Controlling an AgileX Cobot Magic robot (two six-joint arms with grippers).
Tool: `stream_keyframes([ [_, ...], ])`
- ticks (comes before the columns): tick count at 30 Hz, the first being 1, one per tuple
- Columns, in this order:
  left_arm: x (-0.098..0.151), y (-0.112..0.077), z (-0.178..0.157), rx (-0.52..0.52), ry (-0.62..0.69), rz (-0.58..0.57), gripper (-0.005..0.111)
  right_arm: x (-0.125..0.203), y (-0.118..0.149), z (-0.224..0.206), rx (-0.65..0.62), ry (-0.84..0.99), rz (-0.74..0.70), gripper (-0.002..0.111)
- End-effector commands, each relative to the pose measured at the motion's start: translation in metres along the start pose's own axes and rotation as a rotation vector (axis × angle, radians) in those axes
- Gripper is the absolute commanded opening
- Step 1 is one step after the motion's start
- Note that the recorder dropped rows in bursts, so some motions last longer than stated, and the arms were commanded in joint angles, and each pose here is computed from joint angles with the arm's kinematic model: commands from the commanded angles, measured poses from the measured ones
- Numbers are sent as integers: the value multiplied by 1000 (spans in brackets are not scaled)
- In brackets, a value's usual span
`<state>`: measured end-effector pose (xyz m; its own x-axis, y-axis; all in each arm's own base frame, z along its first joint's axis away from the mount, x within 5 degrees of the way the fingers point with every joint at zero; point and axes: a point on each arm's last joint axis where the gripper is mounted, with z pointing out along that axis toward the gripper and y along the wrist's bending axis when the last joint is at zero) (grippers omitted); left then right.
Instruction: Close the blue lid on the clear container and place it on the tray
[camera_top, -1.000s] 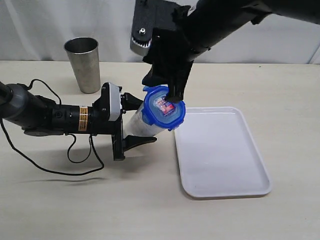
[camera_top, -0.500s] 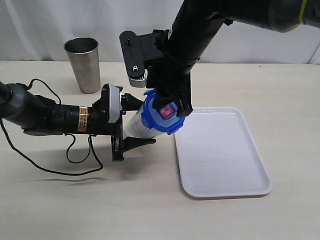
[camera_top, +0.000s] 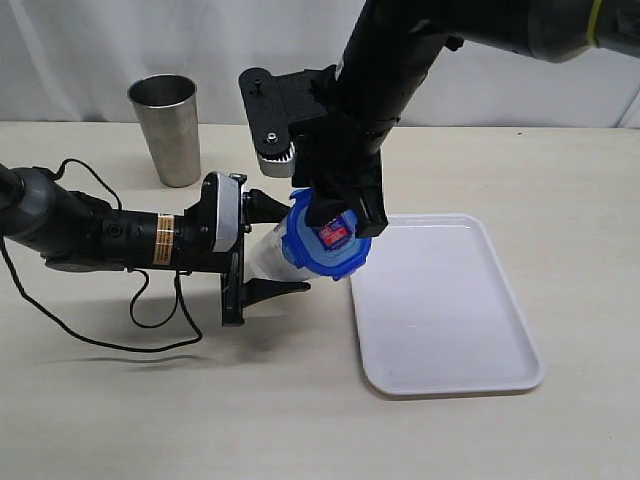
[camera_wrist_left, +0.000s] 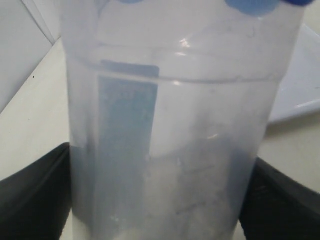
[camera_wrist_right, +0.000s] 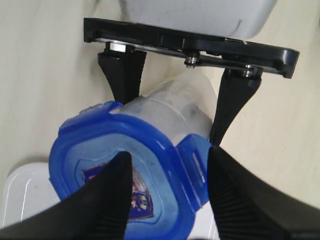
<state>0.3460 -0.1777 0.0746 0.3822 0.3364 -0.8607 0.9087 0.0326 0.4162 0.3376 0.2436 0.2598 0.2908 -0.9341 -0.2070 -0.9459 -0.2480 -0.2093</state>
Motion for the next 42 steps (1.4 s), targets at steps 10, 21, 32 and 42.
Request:
stream_keyframes([
  [10,-12,3,0,-29,-119,-105,0,7,12,57,-207,40,71,38],
  [21,-12,3,0,-35,-120,-132,0,-11,7,44,-78,74,47,30],
  [32,-12,4,0,-37,-121,-156,0,-36,-23,-27,257,-155,280,30],
  [42,-12,5,-1,-45,-123,-196,0,-19,-33,-52,345,-199,519,30],
])
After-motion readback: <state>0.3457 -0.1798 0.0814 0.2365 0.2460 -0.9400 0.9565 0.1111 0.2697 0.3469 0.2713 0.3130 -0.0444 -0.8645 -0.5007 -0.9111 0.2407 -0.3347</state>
